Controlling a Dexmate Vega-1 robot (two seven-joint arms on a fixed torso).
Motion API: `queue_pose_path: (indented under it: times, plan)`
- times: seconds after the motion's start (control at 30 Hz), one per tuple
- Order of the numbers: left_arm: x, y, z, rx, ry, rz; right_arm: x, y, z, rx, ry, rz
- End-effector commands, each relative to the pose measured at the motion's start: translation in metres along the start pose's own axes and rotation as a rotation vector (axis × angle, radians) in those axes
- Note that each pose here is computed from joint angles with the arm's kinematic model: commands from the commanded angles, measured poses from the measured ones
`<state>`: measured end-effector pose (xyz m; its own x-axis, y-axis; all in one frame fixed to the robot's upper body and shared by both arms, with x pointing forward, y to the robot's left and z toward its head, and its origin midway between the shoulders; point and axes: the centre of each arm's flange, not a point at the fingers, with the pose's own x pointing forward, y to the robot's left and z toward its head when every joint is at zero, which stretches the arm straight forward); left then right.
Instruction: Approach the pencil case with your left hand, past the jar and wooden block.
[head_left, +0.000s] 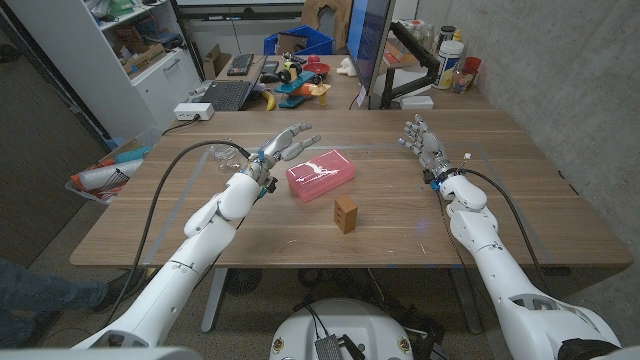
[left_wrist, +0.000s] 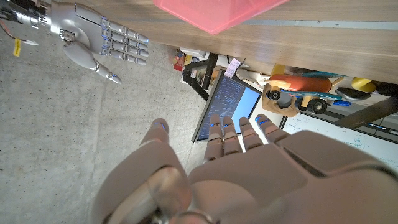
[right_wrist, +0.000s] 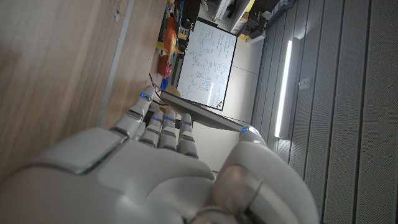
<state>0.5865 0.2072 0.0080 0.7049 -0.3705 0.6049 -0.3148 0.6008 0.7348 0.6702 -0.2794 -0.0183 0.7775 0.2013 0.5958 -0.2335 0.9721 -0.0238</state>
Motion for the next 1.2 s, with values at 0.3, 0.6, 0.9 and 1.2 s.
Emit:
queue_pose_path:
  times: [0.3,0.6,0.9,1.2]
  plan:
    - [0.003,-0.011,0.009,0.062,-0.027,-0.042,-0.001,0.0,0.0,0.007,-0.013,-0.007]
    - [0.004,-0.018,0.011,0.098,-0.03,-0.091,-0.003,-0.001,0.001,0.005,-0.016,-0.013]
    - [0.004,-0.019,0.012,0.153,-0.025,-0.106,-0.003,-0.001,0.0,0.004,-0.011,-0.011]
    - [0.005,-0.023,0.011,0.177,-0.019,-0.127,-0.002,-0.001,-0.001,0.004,-0.008,-0.011]
